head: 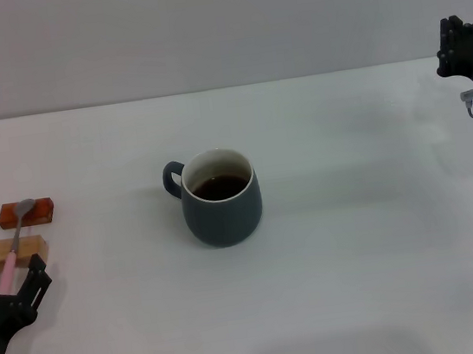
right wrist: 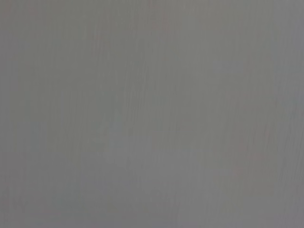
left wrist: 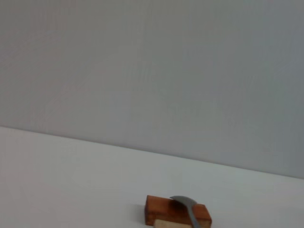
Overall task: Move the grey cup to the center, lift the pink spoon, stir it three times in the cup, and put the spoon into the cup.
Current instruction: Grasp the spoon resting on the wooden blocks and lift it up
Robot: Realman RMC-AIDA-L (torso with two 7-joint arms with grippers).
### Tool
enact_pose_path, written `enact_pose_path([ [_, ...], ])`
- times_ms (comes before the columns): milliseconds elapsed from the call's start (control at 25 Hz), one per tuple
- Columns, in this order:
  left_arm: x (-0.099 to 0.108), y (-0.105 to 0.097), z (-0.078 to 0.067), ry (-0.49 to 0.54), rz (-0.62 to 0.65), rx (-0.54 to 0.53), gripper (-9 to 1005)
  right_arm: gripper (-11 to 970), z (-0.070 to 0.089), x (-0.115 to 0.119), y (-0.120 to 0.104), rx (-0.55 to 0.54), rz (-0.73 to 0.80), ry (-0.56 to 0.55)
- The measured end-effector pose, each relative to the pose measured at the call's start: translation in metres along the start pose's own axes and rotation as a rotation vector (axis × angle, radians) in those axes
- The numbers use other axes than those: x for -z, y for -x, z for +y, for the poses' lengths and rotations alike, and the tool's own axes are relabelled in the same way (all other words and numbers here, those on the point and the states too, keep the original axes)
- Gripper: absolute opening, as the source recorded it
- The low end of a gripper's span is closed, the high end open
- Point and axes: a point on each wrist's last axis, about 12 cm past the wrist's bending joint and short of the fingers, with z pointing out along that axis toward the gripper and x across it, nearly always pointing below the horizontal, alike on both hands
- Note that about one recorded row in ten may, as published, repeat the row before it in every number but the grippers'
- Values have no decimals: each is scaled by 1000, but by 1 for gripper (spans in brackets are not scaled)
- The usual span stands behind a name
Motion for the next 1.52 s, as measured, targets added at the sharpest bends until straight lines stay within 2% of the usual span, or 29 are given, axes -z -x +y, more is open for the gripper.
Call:
enact_pose_path([
  [800,-9,1,2,-1,0,-7,859,51,1,0,0,2,0,3],
  [1240,-9,0,1,-2,8,-8,705,51,1,0,1,-1,-7,3],
  [1520,-8,-1,3,2,12,-14,704,51,0,1,0,-1,-5,1],
])
